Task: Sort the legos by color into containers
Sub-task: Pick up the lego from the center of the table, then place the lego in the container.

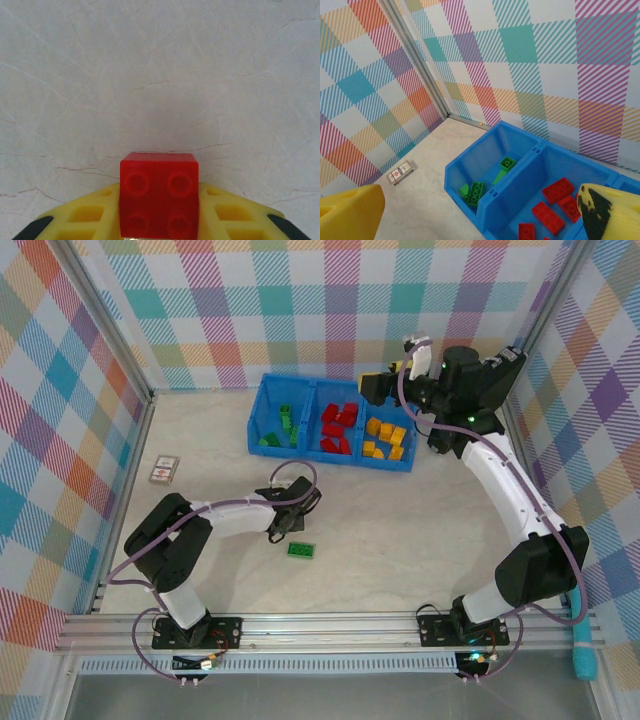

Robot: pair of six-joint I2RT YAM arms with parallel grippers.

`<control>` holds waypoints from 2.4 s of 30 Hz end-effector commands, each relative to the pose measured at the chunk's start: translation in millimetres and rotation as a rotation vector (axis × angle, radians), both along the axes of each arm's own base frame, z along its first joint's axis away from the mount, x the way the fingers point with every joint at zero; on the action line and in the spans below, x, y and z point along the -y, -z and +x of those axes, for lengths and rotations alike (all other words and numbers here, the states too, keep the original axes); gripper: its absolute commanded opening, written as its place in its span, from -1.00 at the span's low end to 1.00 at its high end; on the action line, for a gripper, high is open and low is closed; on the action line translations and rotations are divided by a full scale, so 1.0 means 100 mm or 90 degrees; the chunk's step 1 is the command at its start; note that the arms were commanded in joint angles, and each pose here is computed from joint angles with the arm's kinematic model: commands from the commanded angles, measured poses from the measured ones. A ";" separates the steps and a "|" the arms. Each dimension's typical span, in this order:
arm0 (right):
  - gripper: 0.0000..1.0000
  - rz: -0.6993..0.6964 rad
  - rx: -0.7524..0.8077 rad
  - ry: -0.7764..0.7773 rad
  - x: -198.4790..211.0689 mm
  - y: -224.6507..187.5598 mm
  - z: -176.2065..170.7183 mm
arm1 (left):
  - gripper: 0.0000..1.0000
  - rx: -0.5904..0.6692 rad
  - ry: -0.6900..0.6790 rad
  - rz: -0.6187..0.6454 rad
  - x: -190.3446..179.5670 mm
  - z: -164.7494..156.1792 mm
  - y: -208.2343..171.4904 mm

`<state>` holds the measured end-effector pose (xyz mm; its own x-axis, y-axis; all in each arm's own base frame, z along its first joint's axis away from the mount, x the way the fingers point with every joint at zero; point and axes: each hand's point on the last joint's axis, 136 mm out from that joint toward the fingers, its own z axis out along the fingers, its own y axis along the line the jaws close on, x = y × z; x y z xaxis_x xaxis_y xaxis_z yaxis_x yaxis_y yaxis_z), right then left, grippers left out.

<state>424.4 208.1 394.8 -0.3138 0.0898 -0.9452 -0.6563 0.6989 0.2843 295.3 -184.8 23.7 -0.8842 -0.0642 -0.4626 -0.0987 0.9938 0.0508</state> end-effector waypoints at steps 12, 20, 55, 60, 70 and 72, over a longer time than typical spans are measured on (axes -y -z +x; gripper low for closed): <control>0.98 -0.003 0.040 0.007 0.05 -0.19 -0.02 | -0.46 0.176 0.124 -0.028 0.53 0.89 -1.31; 0.97 0.002 0.036 -0.004 0.01 -0.19 -0.04 | -0.47 0.396 0.112 -0.064 0.70 1.67 -2.07; 0.98 -0.053 0.064 0.042 0.15 -0.18 -0.03 | -0.35 0.351 0.125 -0.127 1.23 2.88 -0.85; 0.97 -0.055 0.059 0.042 0.14 -0.15 0.00 | -0.22 0.340 0.122 -0.119 1.20 2.86 -0.81; 0.97 -0.055 0.061 0.043 0.15 -0.15 0.00 | -0.02 0.352 0.147 -0.125 1.20 2.77 -1.11; 0.97 -0.056 0.063 0.045 0.15 -0.15 0.01 | -0.02 0.366 0.160 -0.128 1.16 2.67 -1.33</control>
